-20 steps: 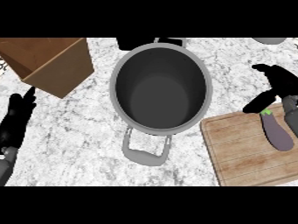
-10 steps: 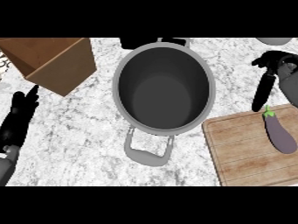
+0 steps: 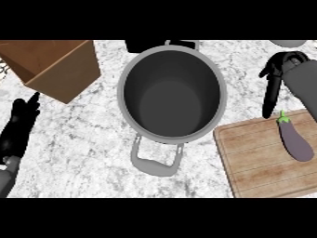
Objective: Pick the eggplant from the cutting board and place it in the pot
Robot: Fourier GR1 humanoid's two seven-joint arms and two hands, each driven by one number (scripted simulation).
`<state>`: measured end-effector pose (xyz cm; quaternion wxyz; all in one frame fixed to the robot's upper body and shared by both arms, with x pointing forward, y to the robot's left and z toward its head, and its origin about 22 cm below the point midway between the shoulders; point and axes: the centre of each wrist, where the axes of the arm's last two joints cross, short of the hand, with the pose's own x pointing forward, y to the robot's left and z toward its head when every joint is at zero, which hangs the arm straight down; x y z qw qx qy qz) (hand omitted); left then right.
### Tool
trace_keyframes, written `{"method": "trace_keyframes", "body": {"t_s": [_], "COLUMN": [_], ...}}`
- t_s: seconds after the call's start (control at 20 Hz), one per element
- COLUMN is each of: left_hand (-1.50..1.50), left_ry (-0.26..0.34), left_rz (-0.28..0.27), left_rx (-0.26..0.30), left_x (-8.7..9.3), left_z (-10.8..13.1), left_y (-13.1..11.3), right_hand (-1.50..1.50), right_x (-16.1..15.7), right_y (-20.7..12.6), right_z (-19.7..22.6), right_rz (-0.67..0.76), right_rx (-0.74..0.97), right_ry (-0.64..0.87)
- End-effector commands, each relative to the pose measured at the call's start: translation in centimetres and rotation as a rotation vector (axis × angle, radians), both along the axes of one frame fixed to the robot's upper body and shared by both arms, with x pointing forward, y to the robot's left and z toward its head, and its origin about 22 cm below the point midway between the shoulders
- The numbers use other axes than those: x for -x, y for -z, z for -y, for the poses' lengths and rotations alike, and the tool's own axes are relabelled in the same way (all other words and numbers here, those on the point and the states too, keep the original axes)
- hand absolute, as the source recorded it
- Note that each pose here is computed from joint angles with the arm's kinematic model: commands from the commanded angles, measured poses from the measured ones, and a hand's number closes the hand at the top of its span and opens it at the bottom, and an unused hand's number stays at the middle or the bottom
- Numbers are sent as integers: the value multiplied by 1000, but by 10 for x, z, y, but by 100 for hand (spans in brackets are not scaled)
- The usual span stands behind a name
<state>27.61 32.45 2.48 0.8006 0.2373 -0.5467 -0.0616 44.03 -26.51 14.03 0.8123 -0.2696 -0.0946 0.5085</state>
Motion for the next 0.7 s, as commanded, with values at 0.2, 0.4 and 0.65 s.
{"method": "trace_keyframes", "body": {"t_s": [0.2, 0.4, 0.65], "left_hand": [0, 0, 0], "left_ry": [-27, -17, -37], "left_rz": [-16, -15, -9], "left_rx": [6, 14, -2], "left_x": [15, 13, 10], "left_z": [4, -12, -8], "left_y": [10, 10, 0], "right_hand": [-150, -150, -150], "right_x": [-9, -5, 4], "right_y": [7, 26, 55], "right_z": [-12, -9, -17], "right_rz": [-161, -200, -211], "right_rx": [142, 175, 178], "right_ry": [53, 37, 38]}}
